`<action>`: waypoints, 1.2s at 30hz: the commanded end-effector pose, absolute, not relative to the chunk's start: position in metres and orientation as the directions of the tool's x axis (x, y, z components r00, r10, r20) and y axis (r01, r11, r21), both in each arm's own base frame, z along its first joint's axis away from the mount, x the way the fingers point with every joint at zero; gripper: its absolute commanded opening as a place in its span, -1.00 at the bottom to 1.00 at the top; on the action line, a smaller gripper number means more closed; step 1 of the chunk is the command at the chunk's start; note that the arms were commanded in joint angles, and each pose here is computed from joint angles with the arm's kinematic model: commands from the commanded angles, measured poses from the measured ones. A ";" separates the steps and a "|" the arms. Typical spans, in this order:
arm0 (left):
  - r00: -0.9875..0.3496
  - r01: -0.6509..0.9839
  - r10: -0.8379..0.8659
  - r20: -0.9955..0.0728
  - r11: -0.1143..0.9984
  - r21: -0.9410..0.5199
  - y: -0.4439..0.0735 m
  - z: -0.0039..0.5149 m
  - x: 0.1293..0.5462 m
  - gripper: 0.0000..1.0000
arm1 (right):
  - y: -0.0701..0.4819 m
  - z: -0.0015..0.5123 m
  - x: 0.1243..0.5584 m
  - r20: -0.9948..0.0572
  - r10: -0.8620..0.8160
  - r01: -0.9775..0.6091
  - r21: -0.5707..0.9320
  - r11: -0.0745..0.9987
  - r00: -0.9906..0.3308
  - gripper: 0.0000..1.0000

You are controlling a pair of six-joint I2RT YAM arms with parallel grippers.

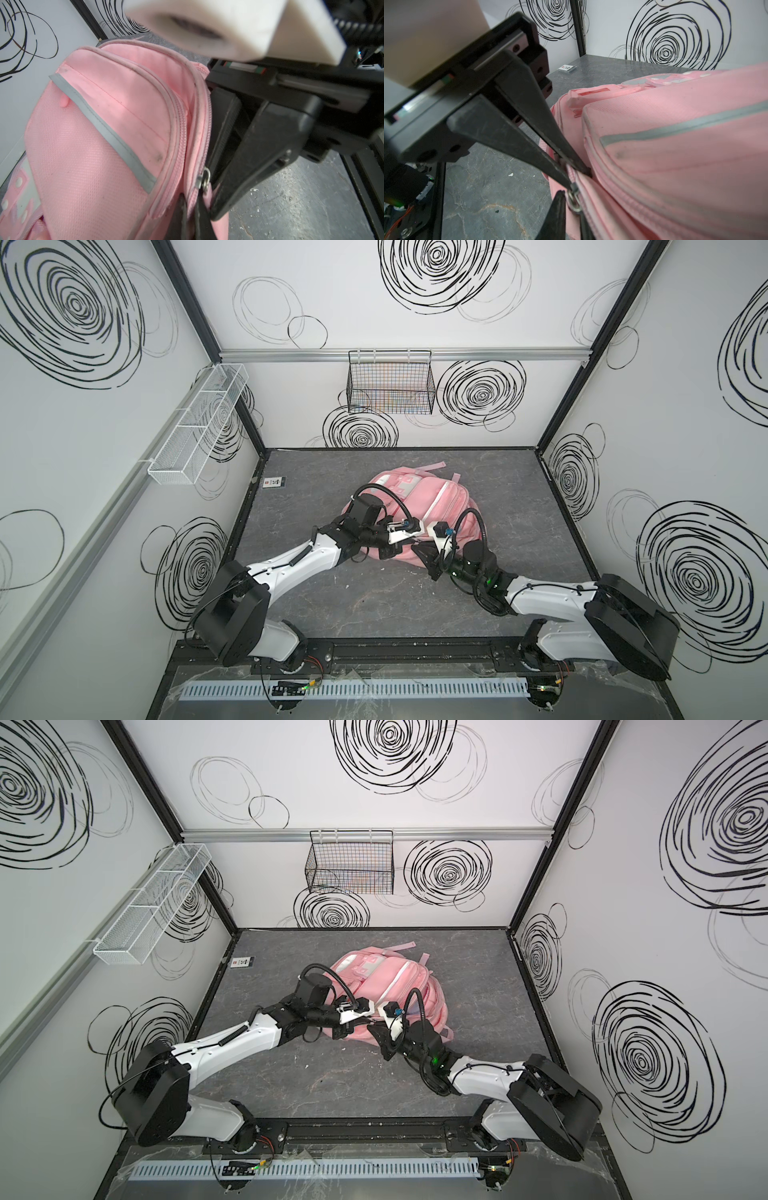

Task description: Pack the student bag

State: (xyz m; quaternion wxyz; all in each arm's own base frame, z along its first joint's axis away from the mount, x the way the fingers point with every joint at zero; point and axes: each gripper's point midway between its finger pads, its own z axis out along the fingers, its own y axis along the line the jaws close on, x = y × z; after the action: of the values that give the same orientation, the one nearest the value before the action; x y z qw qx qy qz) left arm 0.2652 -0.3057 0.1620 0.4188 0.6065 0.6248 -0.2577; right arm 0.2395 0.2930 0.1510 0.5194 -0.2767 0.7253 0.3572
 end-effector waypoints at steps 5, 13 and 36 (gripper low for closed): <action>0.145 0.987 0.404 -0.903 0.010 0.163 -0.331 0.198 0.242 -1.00 | 0.300 0.202 0.242 -0.978 0.108 -0.810 0.207 0.549 -0.177 -0.81; 0.144 0.987 0.401 -0.905 0.007 0.160 -0.331 0.199 0.241 -1.00 | 0.302 0.205 0.251 -0.971 0.128 -0.790 0.238 0.565 -0.201 -0.51; 0.198 0.918 0.499 -0.844 0.206 0.337 -0.304 0.194 0.285 -1.00 | 0.275 0.170 0.225 -0.759 -0.081 -0.605 0.443 0.662 -0.646 -1.00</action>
State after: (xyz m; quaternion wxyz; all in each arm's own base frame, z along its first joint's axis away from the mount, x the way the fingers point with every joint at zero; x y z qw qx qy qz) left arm 0.2714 -0.3070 0.1725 0.4473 0.6005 0.6177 -0.2404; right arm 0.2373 0.2819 0.1672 0.4229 -0.2294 0.8075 0.3413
